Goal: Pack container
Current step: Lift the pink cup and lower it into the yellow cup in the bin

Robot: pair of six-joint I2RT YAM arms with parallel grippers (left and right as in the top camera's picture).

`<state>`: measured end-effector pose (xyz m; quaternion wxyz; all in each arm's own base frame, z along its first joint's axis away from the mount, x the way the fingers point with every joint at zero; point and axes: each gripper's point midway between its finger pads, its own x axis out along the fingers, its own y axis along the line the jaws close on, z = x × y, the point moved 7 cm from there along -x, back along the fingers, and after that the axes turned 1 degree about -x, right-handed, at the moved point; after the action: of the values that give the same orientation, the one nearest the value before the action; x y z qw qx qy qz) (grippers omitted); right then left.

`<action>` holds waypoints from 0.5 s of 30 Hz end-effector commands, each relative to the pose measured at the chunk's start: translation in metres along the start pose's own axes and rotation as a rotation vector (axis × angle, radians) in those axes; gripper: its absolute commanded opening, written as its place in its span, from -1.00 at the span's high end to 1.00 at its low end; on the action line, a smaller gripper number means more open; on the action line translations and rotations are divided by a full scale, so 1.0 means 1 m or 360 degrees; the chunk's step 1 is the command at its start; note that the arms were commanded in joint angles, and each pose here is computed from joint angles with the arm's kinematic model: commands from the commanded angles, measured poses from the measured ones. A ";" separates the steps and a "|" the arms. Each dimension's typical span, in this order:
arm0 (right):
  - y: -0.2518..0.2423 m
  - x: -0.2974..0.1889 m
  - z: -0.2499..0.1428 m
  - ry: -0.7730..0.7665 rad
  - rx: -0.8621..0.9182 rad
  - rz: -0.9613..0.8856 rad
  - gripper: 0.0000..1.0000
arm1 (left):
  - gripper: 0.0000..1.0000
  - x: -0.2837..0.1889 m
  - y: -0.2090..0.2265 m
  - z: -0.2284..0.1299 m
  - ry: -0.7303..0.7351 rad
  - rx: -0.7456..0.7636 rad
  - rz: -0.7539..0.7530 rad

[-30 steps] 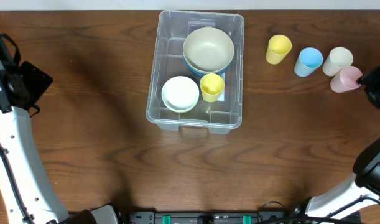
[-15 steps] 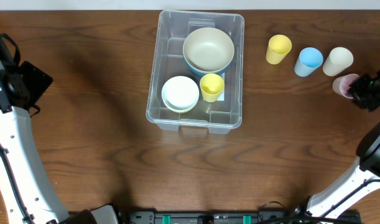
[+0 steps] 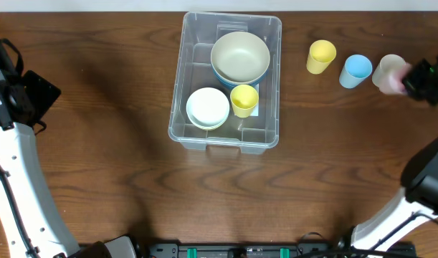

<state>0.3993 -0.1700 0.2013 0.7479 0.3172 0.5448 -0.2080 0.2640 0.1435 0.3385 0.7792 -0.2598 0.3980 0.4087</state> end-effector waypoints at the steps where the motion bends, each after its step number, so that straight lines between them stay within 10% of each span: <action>1: 0.084 -0.046 -0.036 -0.0117 -0.0396 0.0177 0.97 | -0.96 -0.003 0.002 0.003 -0.0023 0.0010 0.0012; 15: 0.274 -0.055 -0.217 -0.0284 -0.1402 0.0353 0.97 | -0.96 -0.003 0.002 0.004 -0.0024 0.0010 0.0012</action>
<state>0.4125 0.1663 0.2780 0.8625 0.0452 0.4905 0.1156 0.2640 0.1435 0.3385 0.7792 -0.2598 0.3980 0.4087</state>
